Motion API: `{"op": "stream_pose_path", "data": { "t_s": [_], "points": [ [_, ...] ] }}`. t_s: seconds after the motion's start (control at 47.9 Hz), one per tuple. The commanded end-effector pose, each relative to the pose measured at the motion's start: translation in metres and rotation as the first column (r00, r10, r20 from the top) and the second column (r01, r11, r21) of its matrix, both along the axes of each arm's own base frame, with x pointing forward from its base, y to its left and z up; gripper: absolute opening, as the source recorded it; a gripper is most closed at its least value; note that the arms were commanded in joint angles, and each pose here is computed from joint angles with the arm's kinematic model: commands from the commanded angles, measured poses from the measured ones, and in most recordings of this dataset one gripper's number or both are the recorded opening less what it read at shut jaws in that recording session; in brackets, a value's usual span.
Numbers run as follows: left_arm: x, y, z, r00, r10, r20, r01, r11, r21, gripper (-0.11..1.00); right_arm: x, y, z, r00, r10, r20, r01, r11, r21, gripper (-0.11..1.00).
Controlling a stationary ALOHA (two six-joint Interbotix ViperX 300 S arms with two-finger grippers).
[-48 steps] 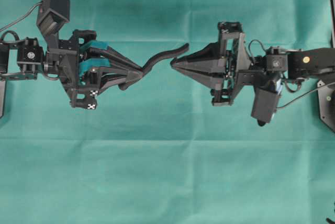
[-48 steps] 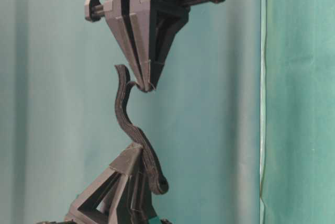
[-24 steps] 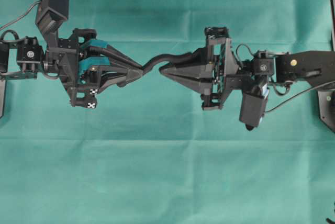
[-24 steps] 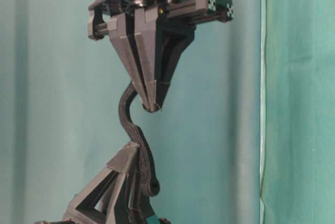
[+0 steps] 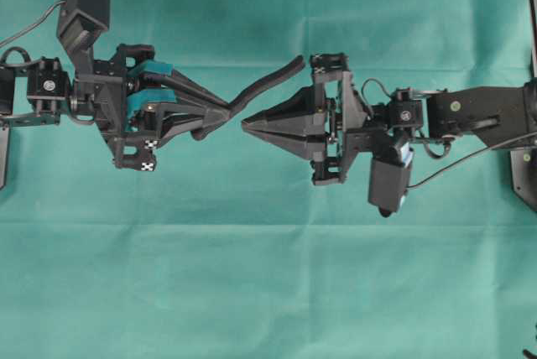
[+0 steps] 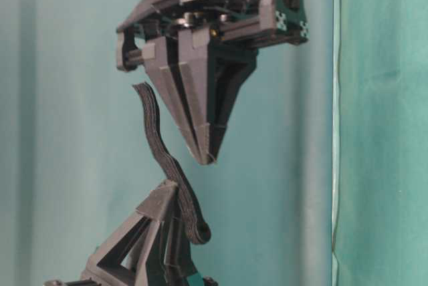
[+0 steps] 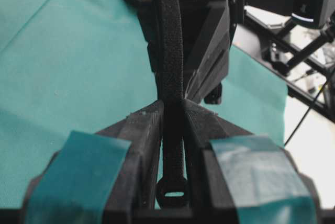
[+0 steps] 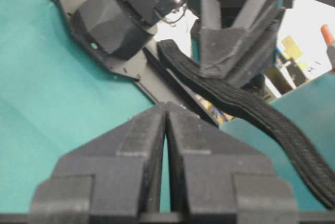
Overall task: Peel off the Velcro with your right arm.
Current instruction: 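Open the right gripper and pull it back away from the strap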
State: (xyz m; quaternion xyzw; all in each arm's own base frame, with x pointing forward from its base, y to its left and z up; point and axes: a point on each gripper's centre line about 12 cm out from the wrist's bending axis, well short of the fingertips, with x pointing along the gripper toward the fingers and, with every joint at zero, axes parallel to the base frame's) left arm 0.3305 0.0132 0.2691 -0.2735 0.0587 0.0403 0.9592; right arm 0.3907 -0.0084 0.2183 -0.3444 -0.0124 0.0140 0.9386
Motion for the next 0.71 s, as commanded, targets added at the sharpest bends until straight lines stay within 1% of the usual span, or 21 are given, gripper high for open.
{"op": "stream_pose_path", "data": {
  "t_s": [0.0,0.229,0.438,0.542,0.688],
  "points": [
    [0.002,0.001,0.011,0.999,0.004,0.037,-0.004,1.000,0.002,0.10,0.005,0.002,0.011,1.000,0.005,0.021,-0.005,1.000,-0.001,-0.10],
    [0.002,0.001,0.009,1.000,0.004,0.031,-0.004,1.000,0.001,0.10,-0.001,0.002,0.011,1.000,0.004,0.012,-0.004,1.000,-0.001,-0.10],
    [0.001,0.001,0.008,1.000,0.004,0.029,-0.004,1.000,0.003,0.10,-0.020,0.002,0.016,1.000,-0.003,0.019,0.003,1.000,0.008,-0.10],
    [0.001,0.001,0.007,1.000,0.004,0.027,-0.004,1.000,0.003,0.10,-0.032,0.000,0.018,1.000,-0.017,0.024,0.017,1.000,0.018,-0.10],
    [0.000,0.001,0.006,1.000,0.004,0.024,-0.004,1.000,0.001,0.10,-0.047,-0.009,0.024,0.998,-0.056,0.041,0.054,0.998,0.039,-0.10]
  ]
}}
